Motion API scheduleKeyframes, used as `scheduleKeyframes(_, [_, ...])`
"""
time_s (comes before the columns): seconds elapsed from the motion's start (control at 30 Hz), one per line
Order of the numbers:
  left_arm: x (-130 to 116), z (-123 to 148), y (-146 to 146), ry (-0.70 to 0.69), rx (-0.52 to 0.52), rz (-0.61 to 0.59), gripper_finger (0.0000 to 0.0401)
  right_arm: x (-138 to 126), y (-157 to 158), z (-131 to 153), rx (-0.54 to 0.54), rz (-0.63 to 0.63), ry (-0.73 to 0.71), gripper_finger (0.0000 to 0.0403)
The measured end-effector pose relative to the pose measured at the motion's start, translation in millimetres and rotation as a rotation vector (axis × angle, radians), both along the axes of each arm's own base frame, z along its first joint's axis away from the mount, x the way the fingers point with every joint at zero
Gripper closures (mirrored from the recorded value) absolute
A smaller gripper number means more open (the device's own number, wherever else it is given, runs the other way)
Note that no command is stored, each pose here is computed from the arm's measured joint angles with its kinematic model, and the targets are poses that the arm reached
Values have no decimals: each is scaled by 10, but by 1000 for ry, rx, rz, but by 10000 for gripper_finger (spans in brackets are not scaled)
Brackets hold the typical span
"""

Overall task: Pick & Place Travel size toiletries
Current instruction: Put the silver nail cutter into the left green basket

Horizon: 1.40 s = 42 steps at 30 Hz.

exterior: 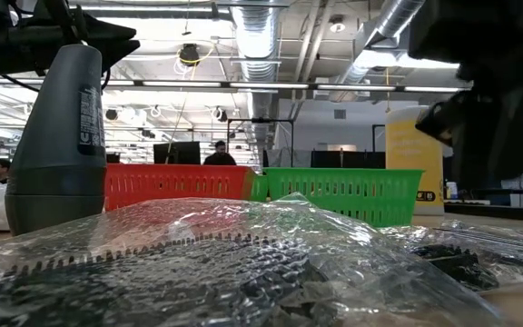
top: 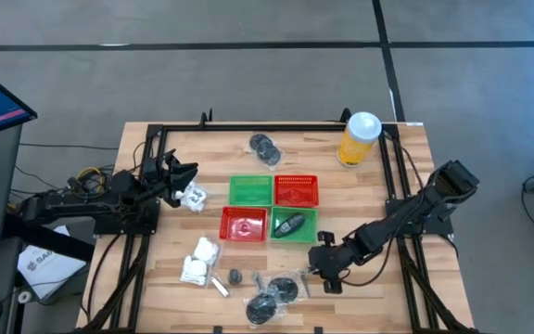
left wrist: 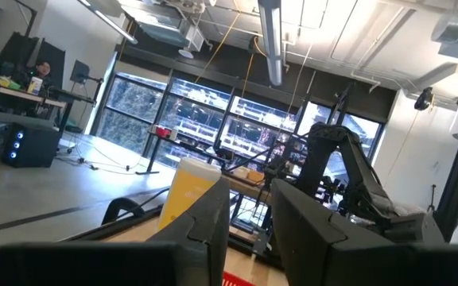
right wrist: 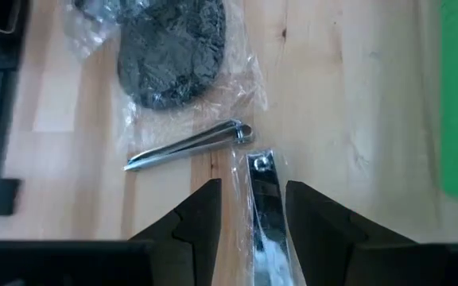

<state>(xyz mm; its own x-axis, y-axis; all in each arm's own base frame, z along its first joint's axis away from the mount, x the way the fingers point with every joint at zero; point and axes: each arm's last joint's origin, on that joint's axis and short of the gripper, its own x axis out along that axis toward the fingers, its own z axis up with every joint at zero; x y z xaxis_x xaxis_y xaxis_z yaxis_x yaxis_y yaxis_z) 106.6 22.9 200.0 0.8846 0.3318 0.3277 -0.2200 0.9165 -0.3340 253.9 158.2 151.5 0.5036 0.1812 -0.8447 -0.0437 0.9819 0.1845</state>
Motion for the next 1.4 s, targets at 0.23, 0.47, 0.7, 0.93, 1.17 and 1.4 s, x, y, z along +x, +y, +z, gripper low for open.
scheduleKeyframes(0.23, [14,-14,3,15,-3,0,314,53,39,-287,-27,4,63,271])
scheduleKeyframes(0.47, [20,-16,4,17,-3,1,314,77,49,-327,-37,-6,62,271])
scheduleKeyframes(0.7, [22,-17,4,18,-3,0,314,68,35,-336,-63,-20,64,321])
scheduleKeyframes(0.93, [20,-11,3,13,-2,0,314,58,49,-338,-78,8,58,363])
scheduleKeyframes(1.17, [19,-9,3,10,-2,0,314,27,30,-272,-77,14,51,363])
scheduleKeyframes(1.4, [18,-6,3,6,-1,0,314,19,9,-59,-77,25,-36,363])
